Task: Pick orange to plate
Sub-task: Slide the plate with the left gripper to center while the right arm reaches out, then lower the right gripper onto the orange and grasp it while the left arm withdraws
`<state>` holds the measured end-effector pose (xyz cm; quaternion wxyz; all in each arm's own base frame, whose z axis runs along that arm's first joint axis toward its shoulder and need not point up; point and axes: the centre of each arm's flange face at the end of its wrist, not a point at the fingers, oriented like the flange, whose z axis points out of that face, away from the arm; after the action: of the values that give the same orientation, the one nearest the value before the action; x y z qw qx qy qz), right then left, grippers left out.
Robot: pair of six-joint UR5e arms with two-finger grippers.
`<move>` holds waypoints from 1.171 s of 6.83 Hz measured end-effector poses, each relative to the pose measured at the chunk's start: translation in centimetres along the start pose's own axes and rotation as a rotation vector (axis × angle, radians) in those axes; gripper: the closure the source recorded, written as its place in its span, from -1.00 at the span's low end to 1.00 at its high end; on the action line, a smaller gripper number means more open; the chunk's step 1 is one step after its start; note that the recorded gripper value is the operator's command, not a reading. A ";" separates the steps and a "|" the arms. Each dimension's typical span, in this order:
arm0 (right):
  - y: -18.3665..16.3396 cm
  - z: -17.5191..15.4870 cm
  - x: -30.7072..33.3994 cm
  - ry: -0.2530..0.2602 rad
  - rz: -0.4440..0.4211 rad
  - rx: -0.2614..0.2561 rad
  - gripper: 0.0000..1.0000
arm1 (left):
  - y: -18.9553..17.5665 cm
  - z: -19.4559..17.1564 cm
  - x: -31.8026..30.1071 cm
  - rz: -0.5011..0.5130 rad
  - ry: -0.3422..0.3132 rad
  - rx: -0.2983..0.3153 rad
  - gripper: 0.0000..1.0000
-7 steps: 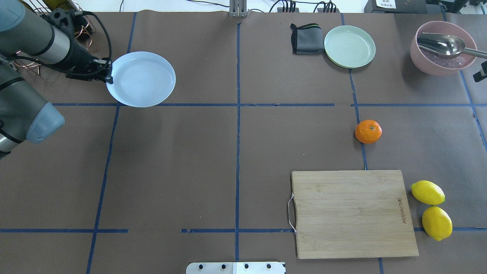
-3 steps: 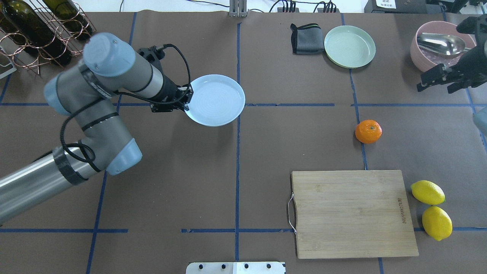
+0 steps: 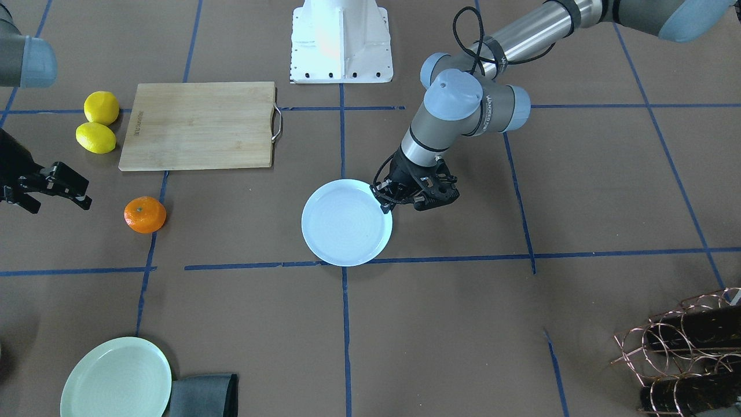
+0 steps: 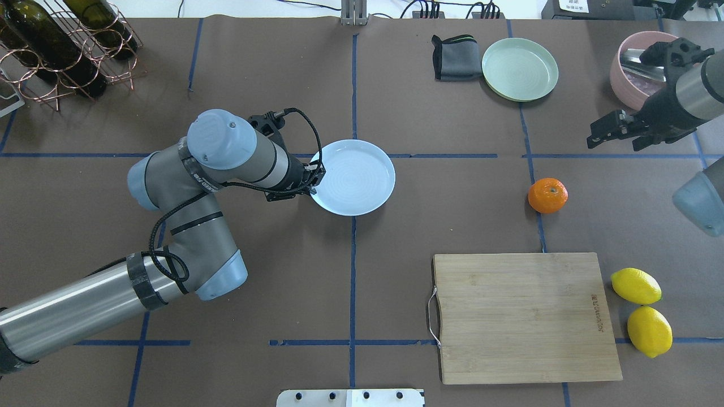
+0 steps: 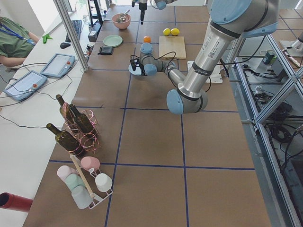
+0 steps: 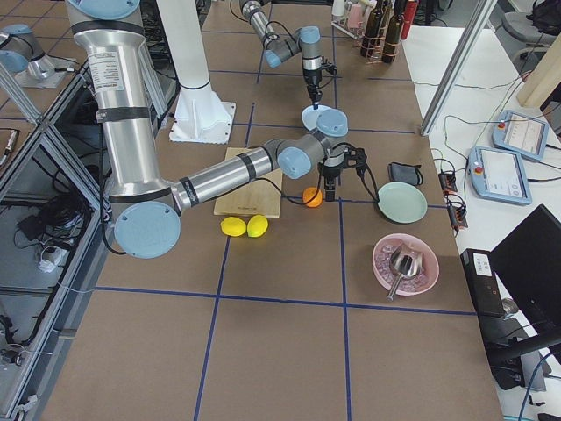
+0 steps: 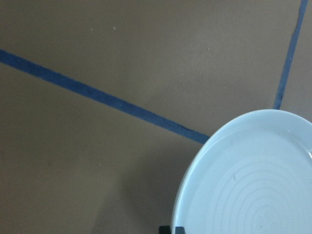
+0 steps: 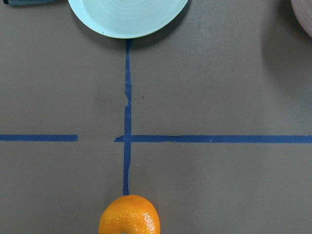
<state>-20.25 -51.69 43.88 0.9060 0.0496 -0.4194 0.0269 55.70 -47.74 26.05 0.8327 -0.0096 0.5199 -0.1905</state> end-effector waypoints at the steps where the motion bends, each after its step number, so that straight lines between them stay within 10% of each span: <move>1: 0.4 0.4 -0.9 0.001 -0.003 0.000 -1.00 | 0.7 0.8 -0.2 0.009 0.004 0.007 -0.99; 8: 4.2 8.9 -6.9 0.118 -0.082 -0.022 -1.00 | -6.7 -5.1 -1.4 0.064 0.043 0.019 -1.00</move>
<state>-31.81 -48.60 44.65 0.9300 0.0553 -0.3632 -0.0117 48.66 -52.59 26.37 0.8270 0.0189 0.5361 -0.1686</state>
